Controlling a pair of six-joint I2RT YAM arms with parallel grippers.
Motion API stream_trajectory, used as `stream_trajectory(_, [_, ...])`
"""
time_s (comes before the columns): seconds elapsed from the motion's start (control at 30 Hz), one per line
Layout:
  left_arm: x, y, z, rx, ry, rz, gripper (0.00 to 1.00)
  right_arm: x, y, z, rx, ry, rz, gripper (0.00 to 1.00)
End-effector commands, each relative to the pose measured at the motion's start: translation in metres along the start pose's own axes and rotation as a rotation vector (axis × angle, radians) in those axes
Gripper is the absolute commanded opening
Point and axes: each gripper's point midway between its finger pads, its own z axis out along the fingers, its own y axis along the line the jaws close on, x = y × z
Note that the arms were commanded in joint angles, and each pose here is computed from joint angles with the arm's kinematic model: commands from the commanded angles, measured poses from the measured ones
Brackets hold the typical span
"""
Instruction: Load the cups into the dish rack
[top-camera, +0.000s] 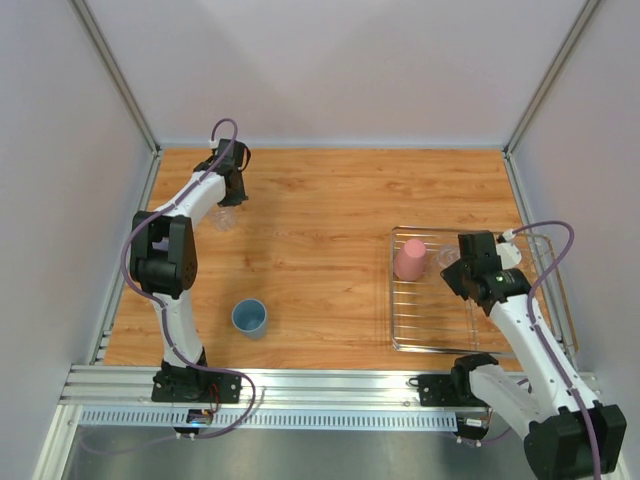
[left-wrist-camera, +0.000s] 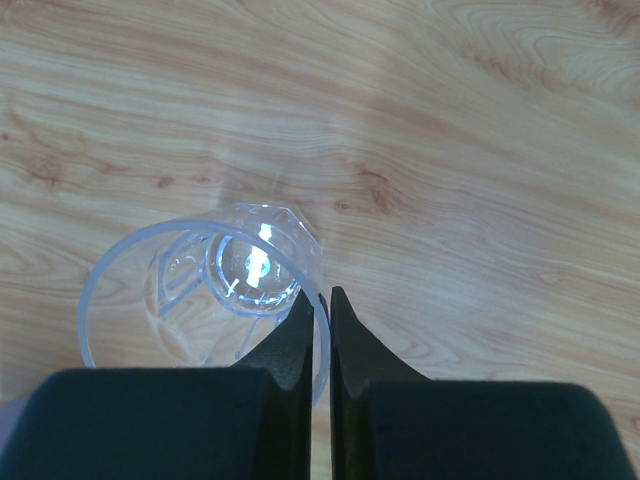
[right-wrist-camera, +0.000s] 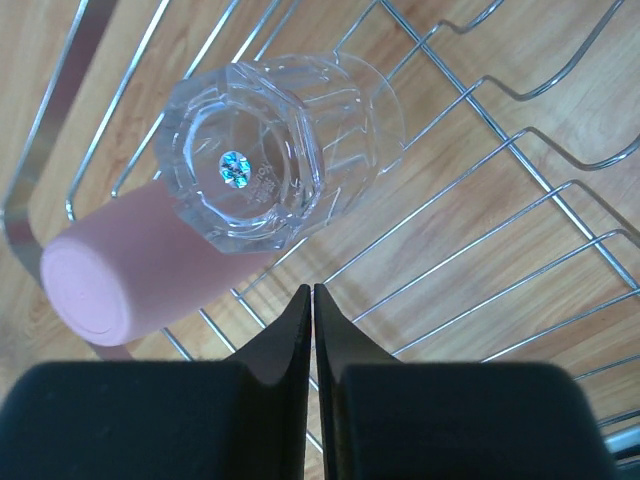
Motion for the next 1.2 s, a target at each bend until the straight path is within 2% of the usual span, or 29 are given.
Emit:
stream_trajectory(0.0, [-0.025,0.001,-0.023,0.021,-0.085,-0.024,0.0,0.001,0.011,0.009,-0.032,0.016,-0.047,0.04])
stream_trajectory(0.37, [-0.025,0.002,-0.023,0.012,-0.088,-0.025,0.0,-0.019,0.022,0.033,0.038,-0.049,-0.13,0.07])
stream_trajectory(0.67, [-0.024,0.006,-0.028,0.008,-0.092,-0.012,0.0,-0.033,0.025,0.029,0.03,-0.113,-0.171,0.1])
stream_trajectory(0.77, [-0.023,0.004,-0.031,0.023,-0.086,-0.003,0.0,-0.035,0.032,0.024,0.018,-0.093,-0.191,0.14])
stream_trajectory(0.87, [-0.026,0.005,-0.043,0.034,-0.092,0.0,0.0,-0.026,0.042,0.006,-0.037,-0.017,-0.204,0.27])
stream_trajectory(1.0, [-0.037,0.007,-0.069,0.064,-0.12,0.007,0.0,-0.028,0.055,-0.037,-0.159,0.005,-0.198,0.47])
stream_trajectory(1.03, [-0.043,0.008,-0.082,0.077,-0.14,0.013,0.0,-0.034,0.056,-0.05,-0.178,-0.016,-0.191,0.57])
stream_trajectory(1.1, [-0.048,0.006,-0.104,0.122,-0.137,0.014,0.0,-0.051,0.066,-0.071,-0.216,-0.069,-0.189,0.67])
stream_trajectory(1.13, [-0.054,0.003,-0.127,0.165,-0.161,-0.009,0.0,-0.057,0.072,-0.079,-0.246,-0.091,-0.203,0.79])
stream_trajectory(1.17, [-0.056,-0.001,-0.14,0.212,-0.17,-0.03,0.0,-0.06,0.082,-0.087,-0.287,-0.095,-0.205,0.84])
